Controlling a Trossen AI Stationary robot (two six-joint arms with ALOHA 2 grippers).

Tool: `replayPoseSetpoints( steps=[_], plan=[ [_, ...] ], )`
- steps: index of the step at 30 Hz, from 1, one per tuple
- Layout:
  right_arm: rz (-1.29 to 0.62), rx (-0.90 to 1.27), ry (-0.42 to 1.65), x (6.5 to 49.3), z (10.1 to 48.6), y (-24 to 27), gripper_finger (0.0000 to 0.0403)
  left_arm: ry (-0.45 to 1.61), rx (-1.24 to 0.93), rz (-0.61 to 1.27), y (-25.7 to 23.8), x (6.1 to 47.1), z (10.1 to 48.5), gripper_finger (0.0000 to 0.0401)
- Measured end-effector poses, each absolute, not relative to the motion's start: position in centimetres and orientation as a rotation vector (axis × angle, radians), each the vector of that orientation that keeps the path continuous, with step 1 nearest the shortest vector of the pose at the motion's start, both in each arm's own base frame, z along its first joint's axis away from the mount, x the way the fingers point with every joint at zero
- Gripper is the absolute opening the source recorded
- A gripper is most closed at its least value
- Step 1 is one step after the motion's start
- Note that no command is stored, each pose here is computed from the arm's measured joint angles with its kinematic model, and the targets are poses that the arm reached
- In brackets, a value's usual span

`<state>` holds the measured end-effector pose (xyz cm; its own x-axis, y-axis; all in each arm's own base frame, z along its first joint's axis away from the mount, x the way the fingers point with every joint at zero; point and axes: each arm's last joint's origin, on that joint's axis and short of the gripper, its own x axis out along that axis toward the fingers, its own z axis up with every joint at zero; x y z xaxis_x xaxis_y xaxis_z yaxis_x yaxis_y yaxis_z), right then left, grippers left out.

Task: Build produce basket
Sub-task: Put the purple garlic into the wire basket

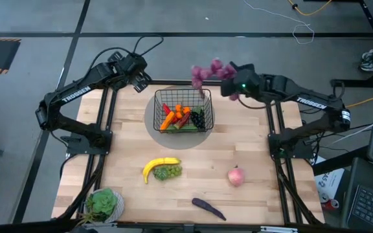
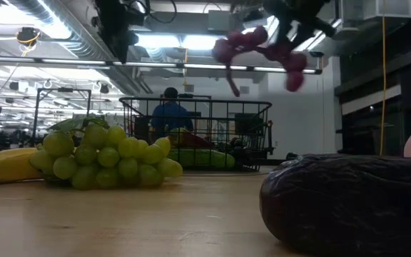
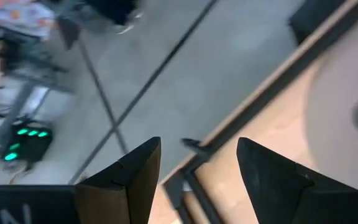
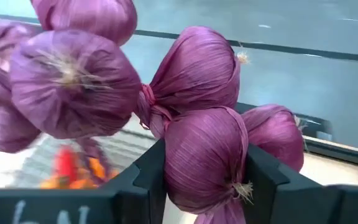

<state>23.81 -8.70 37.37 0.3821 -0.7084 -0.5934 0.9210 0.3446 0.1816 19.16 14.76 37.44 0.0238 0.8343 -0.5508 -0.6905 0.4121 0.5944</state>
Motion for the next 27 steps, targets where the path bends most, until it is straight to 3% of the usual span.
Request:
replayPoseSetpoints(
  steps=[13, 19, 27],
  plan=[
    [-0.888, 0.422, 0.371, 31.5, 33.1, -7.3, 0.0135, 0.897, 0.112, 1.227, 13.5, 16.8, 39.1, 0.0208],
    [-0.892, 0.440, 0.414, 33.4, 30.7, -7.6, 0.0135, 0.879, 0.096, 1.198, 13.2, 16.6, 39.3, 0.0208],
    [-0.739, 0.508, 0.446, 35.3, 29.1, -7.5, 0.0135, 0.879, 0.096, 1.197, 13.2, 16.6, 39.3, 0.0208]
  ],
)
